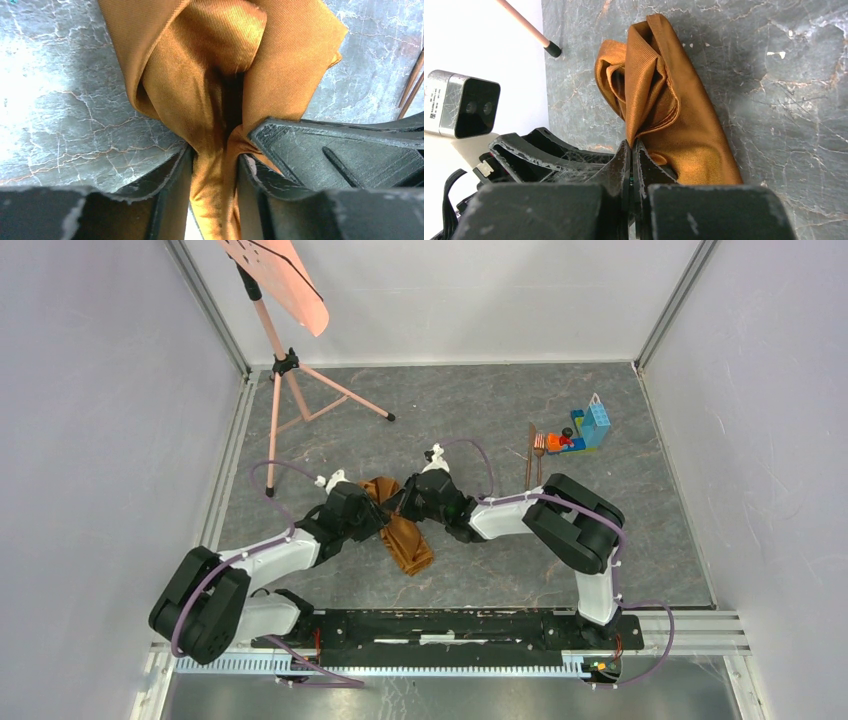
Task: Fold the napkin into a case and place the utensils inside
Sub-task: Stuff the top corner of the smaller-rectangle-folded napkin into the folded napkin.
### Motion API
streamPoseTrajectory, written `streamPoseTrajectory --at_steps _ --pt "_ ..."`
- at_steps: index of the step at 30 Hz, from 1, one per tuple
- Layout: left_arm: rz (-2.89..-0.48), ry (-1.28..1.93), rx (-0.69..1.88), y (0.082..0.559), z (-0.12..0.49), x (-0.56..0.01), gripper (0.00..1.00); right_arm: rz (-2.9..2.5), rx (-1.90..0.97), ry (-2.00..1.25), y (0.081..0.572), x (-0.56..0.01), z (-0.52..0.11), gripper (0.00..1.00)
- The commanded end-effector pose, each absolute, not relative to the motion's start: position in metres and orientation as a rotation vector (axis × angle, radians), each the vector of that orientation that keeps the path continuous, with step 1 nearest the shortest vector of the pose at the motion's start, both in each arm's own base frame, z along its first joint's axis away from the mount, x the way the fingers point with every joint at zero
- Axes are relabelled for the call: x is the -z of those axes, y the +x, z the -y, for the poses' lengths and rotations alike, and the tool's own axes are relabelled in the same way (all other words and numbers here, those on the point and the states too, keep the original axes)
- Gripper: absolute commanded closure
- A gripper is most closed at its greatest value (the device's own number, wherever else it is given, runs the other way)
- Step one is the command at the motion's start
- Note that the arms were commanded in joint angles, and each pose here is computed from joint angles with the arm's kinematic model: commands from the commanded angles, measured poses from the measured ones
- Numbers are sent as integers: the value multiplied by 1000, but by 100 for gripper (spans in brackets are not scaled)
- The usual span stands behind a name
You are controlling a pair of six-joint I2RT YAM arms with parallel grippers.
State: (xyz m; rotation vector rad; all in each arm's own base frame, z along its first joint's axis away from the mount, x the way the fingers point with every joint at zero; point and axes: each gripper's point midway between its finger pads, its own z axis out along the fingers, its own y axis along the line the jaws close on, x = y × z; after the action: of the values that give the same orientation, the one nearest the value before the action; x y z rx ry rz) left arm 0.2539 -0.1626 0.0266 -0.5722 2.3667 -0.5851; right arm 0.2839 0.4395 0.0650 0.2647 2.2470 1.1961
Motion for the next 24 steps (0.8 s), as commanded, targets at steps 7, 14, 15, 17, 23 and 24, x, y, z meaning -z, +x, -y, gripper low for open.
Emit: streamPoseTrajectory --at_steps 7,14,15,17,23,24 --pt "-2422 -641 454 234 139 13 72 -2193 -1274 45 269 -83 -434 53" --pt "-2429 -573 583 226 154 8 72 -2040 -1310 -630 240 -100 -407 36" --pt "-2430 -556 606 226 157 6 72 -2008 -1326 -703 233 -103 -404 36" --pt "-2435 -540 640 224 161 4 69 -1970 -1369 -883 213 -101 -401 37" --pt "-2449 -529 743 221 175 -2 67 -1947 -1487 -1044 177 -86 -395 50" --pt "-2453 -535 746 220 176 -1 68 -1960 -1505 -1052 171 -81 -393 52"
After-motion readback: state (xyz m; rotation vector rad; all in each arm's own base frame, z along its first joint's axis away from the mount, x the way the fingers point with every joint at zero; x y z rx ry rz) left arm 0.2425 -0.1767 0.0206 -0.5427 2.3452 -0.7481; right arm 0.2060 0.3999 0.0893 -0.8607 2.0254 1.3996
